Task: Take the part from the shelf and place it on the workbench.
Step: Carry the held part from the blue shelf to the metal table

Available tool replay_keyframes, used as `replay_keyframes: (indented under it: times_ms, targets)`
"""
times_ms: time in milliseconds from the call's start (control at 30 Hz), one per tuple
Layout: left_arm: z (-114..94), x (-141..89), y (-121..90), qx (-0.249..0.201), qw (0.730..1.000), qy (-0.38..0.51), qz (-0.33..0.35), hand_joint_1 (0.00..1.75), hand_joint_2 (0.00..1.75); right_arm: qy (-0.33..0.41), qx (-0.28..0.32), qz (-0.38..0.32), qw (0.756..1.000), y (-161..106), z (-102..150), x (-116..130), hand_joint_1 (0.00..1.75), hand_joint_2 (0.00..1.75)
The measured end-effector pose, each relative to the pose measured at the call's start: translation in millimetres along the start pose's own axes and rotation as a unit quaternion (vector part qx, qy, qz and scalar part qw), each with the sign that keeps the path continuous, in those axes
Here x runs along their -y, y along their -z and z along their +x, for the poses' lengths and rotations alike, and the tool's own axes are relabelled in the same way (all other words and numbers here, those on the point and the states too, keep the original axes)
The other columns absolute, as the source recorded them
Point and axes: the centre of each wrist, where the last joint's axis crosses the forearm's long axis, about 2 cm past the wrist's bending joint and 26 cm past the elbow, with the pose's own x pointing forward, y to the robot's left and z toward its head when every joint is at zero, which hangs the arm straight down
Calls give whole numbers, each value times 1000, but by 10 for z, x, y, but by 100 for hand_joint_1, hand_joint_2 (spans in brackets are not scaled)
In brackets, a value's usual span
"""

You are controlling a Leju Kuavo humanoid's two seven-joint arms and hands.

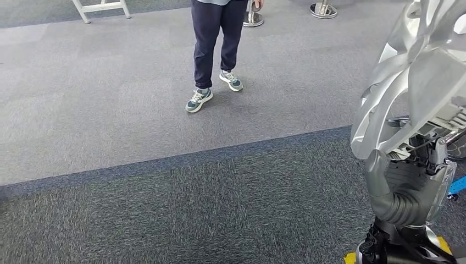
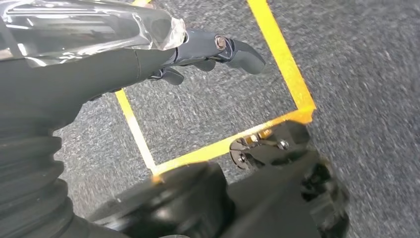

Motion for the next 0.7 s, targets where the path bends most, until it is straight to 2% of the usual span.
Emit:
replay_keyframes:
  times_ms: [700]
  targets:
    - [-43,-28,-2,-32,999,-14,14,0,175,0,5,0,1000,9,2,11,175,175]
